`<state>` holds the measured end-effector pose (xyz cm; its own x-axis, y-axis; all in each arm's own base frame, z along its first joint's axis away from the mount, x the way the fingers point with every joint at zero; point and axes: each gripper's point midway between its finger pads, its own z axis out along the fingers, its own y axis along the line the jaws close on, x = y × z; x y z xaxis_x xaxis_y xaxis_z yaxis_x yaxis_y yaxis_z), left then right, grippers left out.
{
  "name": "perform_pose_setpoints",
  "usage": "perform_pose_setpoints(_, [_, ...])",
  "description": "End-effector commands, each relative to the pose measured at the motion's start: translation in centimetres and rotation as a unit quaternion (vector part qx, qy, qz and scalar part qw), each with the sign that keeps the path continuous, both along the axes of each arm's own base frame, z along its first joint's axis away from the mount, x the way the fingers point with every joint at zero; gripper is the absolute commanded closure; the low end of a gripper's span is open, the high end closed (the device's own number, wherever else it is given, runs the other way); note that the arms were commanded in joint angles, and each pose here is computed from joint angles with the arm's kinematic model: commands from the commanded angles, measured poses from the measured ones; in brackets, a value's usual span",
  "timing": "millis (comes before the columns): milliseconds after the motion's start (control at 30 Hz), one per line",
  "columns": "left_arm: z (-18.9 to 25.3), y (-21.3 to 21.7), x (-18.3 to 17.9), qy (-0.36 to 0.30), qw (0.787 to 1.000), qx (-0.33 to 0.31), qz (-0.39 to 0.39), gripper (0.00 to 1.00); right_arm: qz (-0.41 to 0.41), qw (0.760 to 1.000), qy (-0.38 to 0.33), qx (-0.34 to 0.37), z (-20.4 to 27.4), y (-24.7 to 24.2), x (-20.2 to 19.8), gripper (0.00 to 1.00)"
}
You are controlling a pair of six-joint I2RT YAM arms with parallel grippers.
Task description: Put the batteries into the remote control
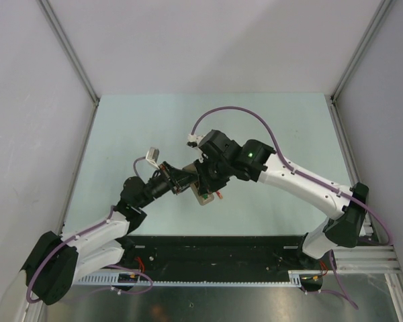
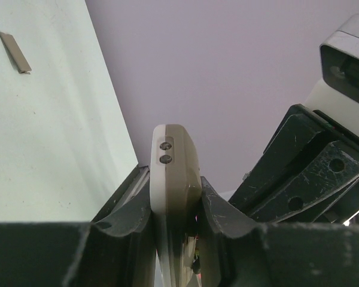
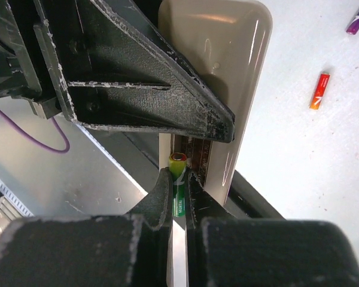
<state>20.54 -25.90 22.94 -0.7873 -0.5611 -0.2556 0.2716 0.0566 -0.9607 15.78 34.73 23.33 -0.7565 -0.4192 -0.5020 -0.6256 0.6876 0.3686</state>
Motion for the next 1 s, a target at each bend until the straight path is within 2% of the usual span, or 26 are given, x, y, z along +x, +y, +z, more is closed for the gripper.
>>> perform_pose_setpoints(0, [2.9, 0.0, -0.7, -0.055, 0.998, -0.021, -0.012, 1.00, 0.021, 1.000, 0.007, -0.006, 0.4, 0.1, -0.4, 1.00])
perform_pose_setpoints(500, [4.4, 0.1, -1.9, -0.075, 0.996, -0.035, -0.025, 1.00, 0.017, 0.999, 0.017, -0.025, -0.7, 0.3, 1.1, 1.00])
perform_pose_setpoints(733, [2.9, 0.4, -1.1, -0.053, 0.998, -0.027, -0.003, 1.00, 0.008, 1.000, -0.014, -0.002, 1.8, 0.2, 1.4, 1.00])
perform_pose_setpoints(833, [1.4, 0.7, -0.2, -0.038, 0.999, -0.014, 0.012, 1.00, -0.018, 0.999, -0.045, 0.003, 3.3, -1.5, 2.0, 1.00])
perform_pose_setpoints(967, [0.0, 1.4, 0.7, -0.026, 0.999, 0.000, 0.031, 1.00, -0.094, 0.992, -0.085, -0.017, 2.5, -5.4, 4.9, 1.00])
